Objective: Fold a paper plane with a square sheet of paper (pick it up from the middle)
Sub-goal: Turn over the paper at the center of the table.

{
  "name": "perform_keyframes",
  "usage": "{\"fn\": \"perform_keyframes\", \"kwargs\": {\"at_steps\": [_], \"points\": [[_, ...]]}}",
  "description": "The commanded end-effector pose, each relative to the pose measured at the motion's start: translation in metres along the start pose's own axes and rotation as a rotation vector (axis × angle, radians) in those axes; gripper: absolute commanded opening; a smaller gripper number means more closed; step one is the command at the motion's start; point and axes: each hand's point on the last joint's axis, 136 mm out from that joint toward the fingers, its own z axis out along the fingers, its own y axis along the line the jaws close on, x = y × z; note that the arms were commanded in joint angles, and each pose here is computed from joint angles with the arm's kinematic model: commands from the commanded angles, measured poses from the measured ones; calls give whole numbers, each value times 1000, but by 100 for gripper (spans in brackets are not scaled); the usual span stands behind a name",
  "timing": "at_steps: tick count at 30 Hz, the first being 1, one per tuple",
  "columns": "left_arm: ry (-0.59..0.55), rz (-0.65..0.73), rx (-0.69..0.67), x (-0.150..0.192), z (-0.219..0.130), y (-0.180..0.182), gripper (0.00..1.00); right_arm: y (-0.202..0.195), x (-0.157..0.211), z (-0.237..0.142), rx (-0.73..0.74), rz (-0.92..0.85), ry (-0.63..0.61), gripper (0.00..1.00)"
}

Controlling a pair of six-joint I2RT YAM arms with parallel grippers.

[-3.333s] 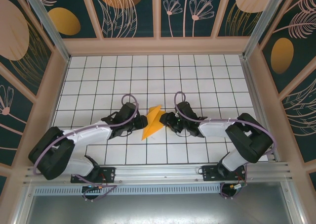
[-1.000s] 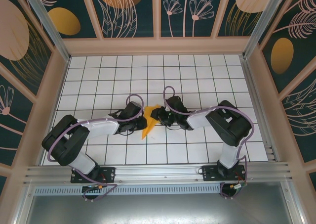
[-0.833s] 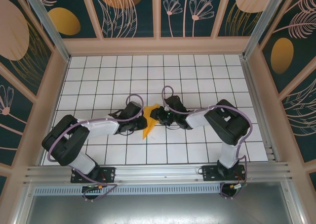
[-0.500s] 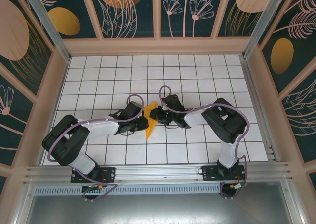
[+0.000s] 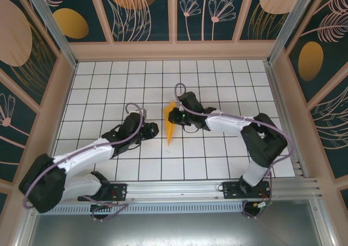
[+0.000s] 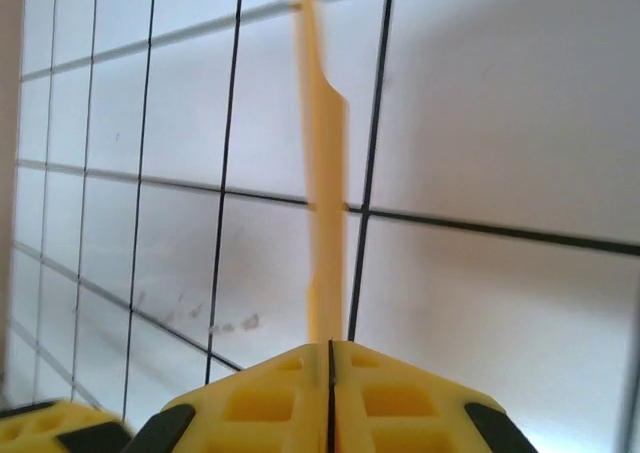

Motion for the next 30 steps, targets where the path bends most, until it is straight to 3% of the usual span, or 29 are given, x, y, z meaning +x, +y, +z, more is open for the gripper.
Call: {"fn": "perform_keyframes", "kwargs": {"at_steps": [1, 5, 8, 17, 22, 27, 30], "points": [[-96, -26, -90, -8, -17, 25, 38, -44, -13, -41, 392, -139, -55, 13], [-192, -48, -95, -18, -38, 34, 40, -69, -26, -79, 801, -277, -116, 12], [-246, -55, -99, -23, -50, 40, 44, -73, -21, -81, 952, -362, -99, 10], [-330, -128, -95, -24, -90, 55, 45, -49, 29, 1, 978, -502, 45, 11], [-349, -165, -59, -25, -109, 54, 45, -22, 59, 45, 820, -498, 130, 22], [-338, -166, -10, -25, -121, 45, 47, 35, 75, 57, 471, -402, 146, 67], [-294, -166, 17, -20, -120, 37, 47, 68, 75, 41, 279, -353, 121, 78]]}}
